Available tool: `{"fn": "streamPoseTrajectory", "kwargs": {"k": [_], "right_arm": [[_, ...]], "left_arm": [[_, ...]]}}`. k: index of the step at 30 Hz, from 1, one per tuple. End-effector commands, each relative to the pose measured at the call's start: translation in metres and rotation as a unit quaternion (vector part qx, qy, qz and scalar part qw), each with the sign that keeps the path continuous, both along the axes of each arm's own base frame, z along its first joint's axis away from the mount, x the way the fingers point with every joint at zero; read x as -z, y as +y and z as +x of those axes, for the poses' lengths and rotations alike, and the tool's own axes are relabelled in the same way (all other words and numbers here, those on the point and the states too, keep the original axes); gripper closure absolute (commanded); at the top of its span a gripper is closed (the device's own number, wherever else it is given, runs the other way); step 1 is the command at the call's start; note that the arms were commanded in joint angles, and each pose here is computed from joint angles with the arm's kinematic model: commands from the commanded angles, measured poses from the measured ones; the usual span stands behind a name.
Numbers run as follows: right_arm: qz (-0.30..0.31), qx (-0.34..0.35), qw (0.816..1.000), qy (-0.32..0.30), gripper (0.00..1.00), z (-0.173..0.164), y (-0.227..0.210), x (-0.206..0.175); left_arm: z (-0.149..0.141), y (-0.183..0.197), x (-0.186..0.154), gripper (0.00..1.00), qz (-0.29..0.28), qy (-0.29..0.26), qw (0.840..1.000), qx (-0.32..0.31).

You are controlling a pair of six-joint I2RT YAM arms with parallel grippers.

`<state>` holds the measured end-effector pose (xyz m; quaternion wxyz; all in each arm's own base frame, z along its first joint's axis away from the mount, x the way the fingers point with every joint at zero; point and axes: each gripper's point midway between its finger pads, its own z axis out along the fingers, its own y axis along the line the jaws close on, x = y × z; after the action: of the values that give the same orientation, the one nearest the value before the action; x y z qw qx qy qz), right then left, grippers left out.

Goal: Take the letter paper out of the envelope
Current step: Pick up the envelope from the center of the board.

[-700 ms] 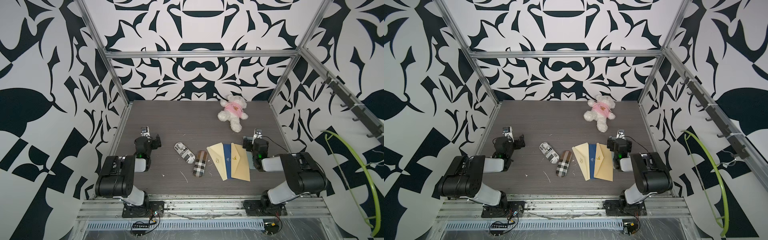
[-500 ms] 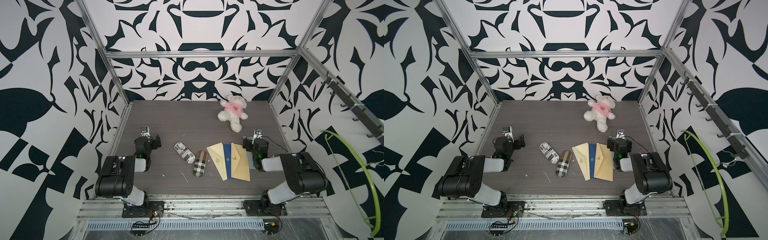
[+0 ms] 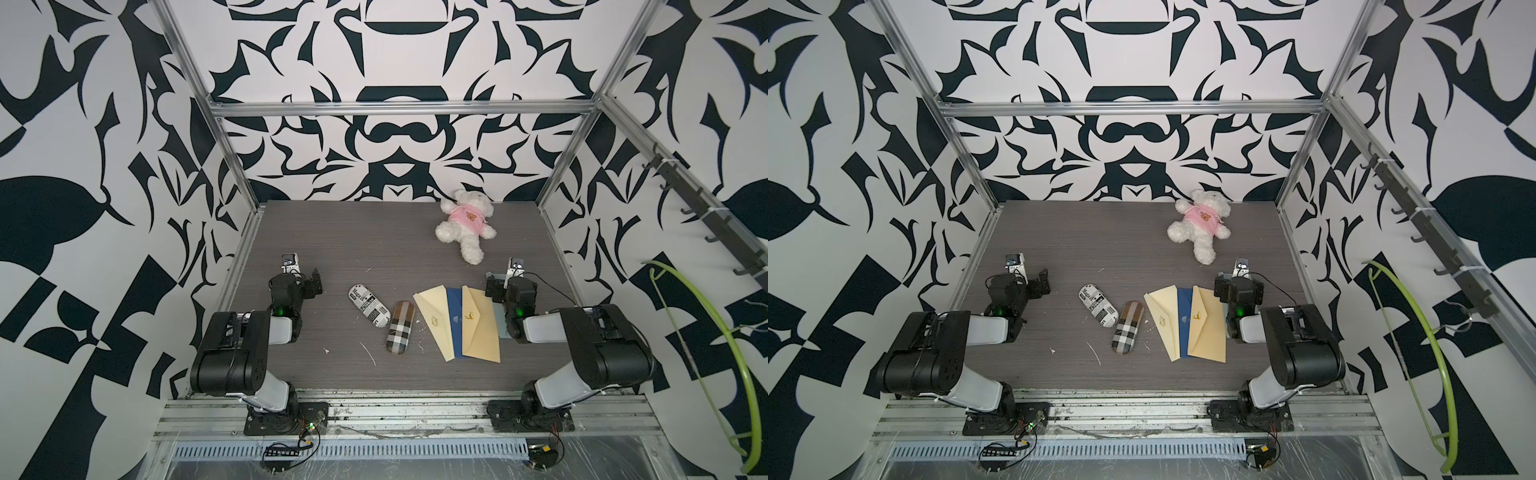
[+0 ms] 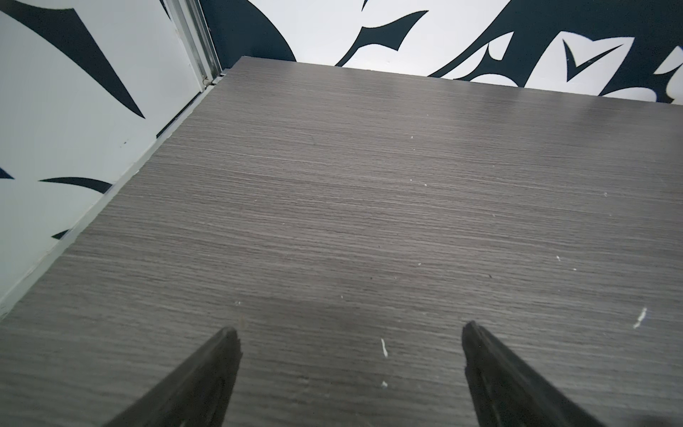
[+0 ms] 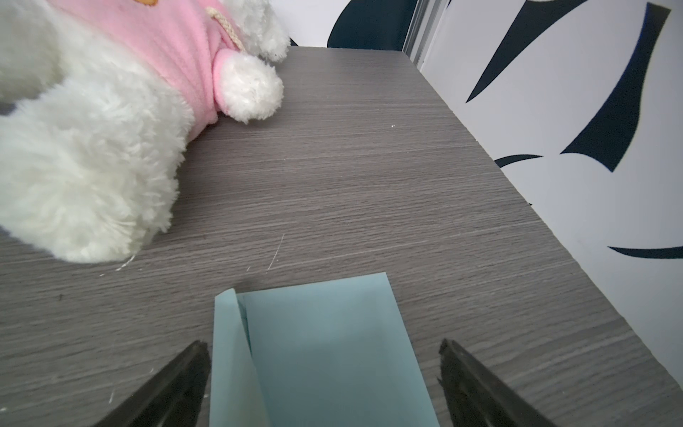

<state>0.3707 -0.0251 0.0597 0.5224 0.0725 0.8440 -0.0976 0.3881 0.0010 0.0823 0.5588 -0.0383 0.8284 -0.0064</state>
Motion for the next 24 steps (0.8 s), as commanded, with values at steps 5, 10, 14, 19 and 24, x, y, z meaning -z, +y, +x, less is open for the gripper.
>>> {"fn": "streamPoseTrajectory", "kwargs": {"k": [5, 10, 14, 19, 24], "right_arm": [[-0.007, 0.001, 0.999, -0.043, 0.01, 0.013, 0.0, -0.026], [-0.004, 0.022, 1.0, 0.017, 0.01, 0.034, -0.003, -0.069], [0.01, 0.032, 0.998, -0.049, 0.01, 0.057, -0.001, -0.146], [0.02, 0.063, 0.994, -0.085, 0.01, 0.066, 0.002, -0.253], [0.193, 0.047, 0.979, -0.053, 0.01, 0.055, 0.018, -0.283]], "left_arm": [[0.008, 0.002, -0.014, 0.01, 0.002, -0.021, 1.0, -0.002], [0.01, 0.001, -0.039, 0.01, 0.001, 0.01, 1.0, -0.001], [0.014, 0.007, -0.094, 0.01, -0.006, -0.048, 0.998, -0.029], [0.035, -0.001, -0.203, 0.01, 0.005, -0.112, 0.993, -0.047], [0.03, 0.017, -0.217, 0.01, -0.154, 0.021, 0.969, -0.19]]}}
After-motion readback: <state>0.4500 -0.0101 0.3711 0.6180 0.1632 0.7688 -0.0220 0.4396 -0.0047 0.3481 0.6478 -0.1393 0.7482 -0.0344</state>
